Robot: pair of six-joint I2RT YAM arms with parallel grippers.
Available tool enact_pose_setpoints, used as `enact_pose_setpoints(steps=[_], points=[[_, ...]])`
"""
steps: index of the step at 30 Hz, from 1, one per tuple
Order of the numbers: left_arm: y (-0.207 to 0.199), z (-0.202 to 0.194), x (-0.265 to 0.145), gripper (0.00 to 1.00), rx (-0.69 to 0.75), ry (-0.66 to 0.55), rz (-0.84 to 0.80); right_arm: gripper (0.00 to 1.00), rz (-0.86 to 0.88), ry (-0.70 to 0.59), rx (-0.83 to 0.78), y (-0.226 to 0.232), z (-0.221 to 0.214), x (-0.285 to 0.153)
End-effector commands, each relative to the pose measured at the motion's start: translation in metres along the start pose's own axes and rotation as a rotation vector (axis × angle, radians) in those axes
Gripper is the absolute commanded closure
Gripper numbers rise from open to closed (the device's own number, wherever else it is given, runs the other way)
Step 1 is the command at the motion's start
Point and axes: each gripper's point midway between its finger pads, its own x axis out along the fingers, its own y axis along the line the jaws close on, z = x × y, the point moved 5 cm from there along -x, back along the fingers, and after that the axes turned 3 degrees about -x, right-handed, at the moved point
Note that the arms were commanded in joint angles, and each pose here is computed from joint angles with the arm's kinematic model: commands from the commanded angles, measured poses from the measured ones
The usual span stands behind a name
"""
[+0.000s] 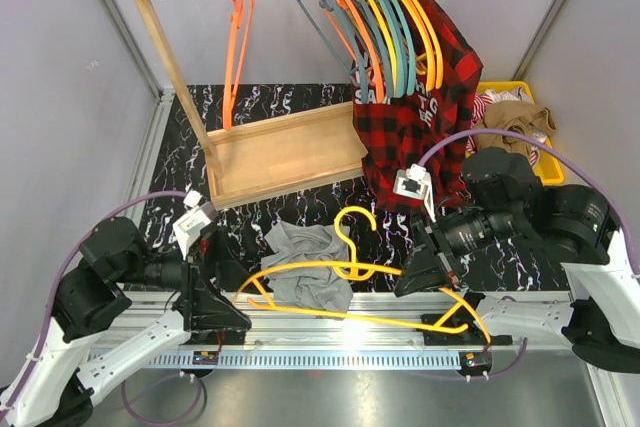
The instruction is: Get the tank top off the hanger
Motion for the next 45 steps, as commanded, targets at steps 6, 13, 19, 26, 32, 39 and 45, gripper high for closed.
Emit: enact_pose_setpoints(steps=[6,13,19,26,32,39,45], points=[[-0.004,-0.002,0.002,0.05,0.006,0.066,-0.063,1.00,0.001,-0.133,-0.077,0.007,0.028,-0.002],[-0.003,0.004,0.007,0.28,0.013,0.075,-0.083,1.00,0.041,-0.114,-0.058,0.006,0.029,0.007],[0.000,0.004,0.010,0.71,0.002,0.109,-0.104,1.00,0.030,-0.120,-0.053,0.005,0.030,0.008],[0.003,0.001,0.007,1.00,0.027,0.080,-0.059,0.93,-0.044,-0.141,-0.032,-0.002,0.026,0.003],[0.010,-0.004,-0.006,1.00,0.048,0.038,0.105,0.01,-0.378,-0.260,0.047,-0.037,0.024,-0.015],[0.042,0.000,-0.048,1.00,0.018,-0.123,0.627,0.00,-0.766,-0.507,0.164,-0.065,0.025,-0.066],[0.057,0.021,-0.078,1.00,0.035,-0.233,0.938,0.00,-0.827,-0.568,0.182,-0.068,0.026,-0.078]])
